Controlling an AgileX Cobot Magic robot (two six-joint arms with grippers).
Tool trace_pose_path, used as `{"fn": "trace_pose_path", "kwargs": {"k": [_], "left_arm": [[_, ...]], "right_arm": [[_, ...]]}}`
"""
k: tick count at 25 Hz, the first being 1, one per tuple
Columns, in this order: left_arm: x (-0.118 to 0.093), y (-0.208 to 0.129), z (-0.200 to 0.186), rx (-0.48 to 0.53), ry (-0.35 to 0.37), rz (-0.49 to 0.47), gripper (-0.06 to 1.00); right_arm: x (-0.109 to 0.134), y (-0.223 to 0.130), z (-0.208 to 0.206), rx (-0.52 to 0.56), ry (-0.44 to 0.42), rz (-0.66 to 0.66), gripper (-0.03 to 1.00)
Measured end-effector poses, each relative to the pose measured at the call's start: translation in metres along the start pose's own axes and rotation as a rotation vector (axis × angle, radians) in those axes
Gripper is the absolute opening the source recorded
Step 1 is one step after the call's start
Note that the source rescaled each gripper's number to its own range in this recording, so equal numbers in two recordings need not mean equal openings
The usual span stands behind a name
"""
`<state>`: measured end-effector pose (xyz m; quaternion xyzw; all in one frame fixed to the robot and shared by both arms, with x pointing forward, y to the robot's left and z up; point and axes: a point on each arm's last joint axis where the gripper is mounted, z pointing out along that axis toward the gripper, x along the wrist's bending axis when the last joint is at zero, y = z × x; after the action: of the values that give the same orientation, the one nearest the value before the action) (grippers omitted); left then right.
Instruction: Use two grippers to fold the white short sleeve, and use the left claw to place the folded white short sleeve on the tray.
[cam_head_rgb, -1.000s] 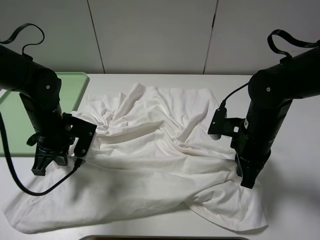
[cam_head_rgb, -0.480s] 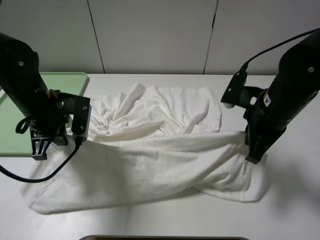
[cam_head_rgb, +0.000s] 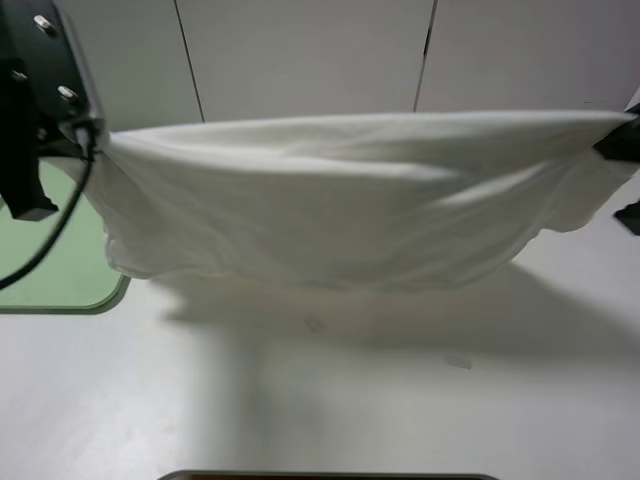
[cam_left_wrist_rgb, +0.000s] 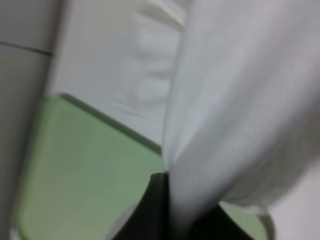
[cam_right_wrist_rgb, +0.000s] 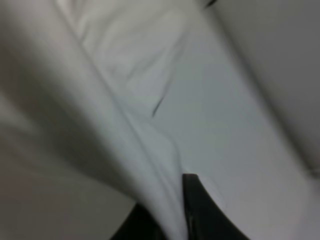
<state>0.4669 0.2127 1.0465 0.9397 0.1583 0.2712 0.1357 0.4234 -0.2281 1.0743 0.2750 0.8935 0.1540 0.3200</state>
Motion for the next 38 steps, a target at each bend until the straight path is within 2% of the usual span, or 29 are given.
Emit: {"fn": "trace_pose_path", "kwargs": {"k": [2, 3, 6, 7, 8, 9, 12, 14, 15, 17, 18, 20, 21, 24, 25, 28, 30, 31, 33, 38], "left_arm": [[0.001, 0.000, -0.020, -0.048, 0.055, -0.011, 0.00], [0.001, -0.002, -0.046, -0.109, 0.119, -0.025, 0.00], [0.000, -0.005, -0.106, -0.270, 0.263, -0.075, 0.00], [0.000, -0.004, -0.145, -0.390, 0.336, -0.111, 0.00], [-0.001, -0.004, -0.164, -0.446, 0.370, -0.126, 0.00], [-0.001, -0.004, -0.184, -0.505, 0.399, -0.139, 0.00], [0.002, -0.002, -0.227, -0.600, 0.459, -0.144, 0.00], [0.003, -0.001, -0.236, -0.611, 0.462, -0.144, 0.00], [0.004, 0.000, -0.242, -0.613, 0.460, -0.143, 0.00], [0.007, 0.002, -0.244, -0.588, 0.438, -0.138, 0.00], [0.010, 0.005, -0.237, -0.545, 0.405, -0.130, 0.00], [0.018, 0.010, -0.206, -0.389, 0.308, -0.103, 0.00], [0.022, 0.012, -0.190, -0.325, 0.272, -0.092, 0.00], [0.036, 0.021, -0.112, -0.078, 0.127, -0.036, 0.00], [0.038, 0.022, -0.090, -0.018, 0.086, -0.020, 0.00], [0.039, 0.022, -0.031, 0.133, -0.024, 0.016, 0.00], [0.040, 0.023, 0.001, 0.199, -0.051, 0.014, 0.00], [0.043, 0.023, 0.023, 0.233, -0.034, -0.009, 0.00], [0.054, 0.024, 0.047, 0.252, 0.078, -0.028, 0.00], [0.066, 0.027, 0.049, 0.216, 0.215, -0.020, 0.00]], "right_arm": [[-0.006, -0.007, -0.032, -0.088, -0.098, -0.008, 0.02], [-0.010, -0.015, -0.059, -0.165, -0.178, -0.008, 0.02], [-0.017, -0.024, -0.108, -0.276, -0.280, 0.001, 0.02], [-0.017, -0.024, -0.108, -0.276, -0.280, 0.001, 0.02], [-0.021, -0.024, -0.123, -0.303, -0.308, 0.001, 0.02], [-0.024, -0.025, -0.135, -0.323, -0.328, 0.000, 0.02], [-0.036, -0.021, -0.172, -0.382, -0.386, -0.002, 0.02], [-0.040, -0.019, -0.183, -0.400, -0.402, -0.003, 0.02], [-0.051, -0.012, -0.206, -0.445, -0.438, -0.002, 0.02], [-0.062, 0.004, -0.209, -0.443, -0.442, -0.009, 0.02], [-0.065, 0.011, -0.203, -0.420, -0.429, -0.015, 0.02], [-0.071, 0.029, -0.175, -0.342, -0.382, -0.042, 0.02], [-0.074, 0.038, -0.157, -0.292, -0.352, -0.059, 0.02], [-0.079, 0.064, -0.095, -0.127, -0.273, -0.108, 0.02], [-0.081, 0.077, -0.050, -0.015, -0.229, -0.136, 0.02], [-0.080, 0.084, -0.001, 0.101, -0.191, -0.151, 0.02], [-0.079, 0.085, 0.046, 0.212, -0.171, -0.145, 0.02], [-0.079, 0.085, 0.046, 0.212, -0.171, -0.145, 0.02], [-0.078, 0.084, 0.080, 0.276, -0.180, -0.152, 0.02], [-0.080, 0.087, 0.102, 0.272, -0.242, -0.164, 0.02]]}}
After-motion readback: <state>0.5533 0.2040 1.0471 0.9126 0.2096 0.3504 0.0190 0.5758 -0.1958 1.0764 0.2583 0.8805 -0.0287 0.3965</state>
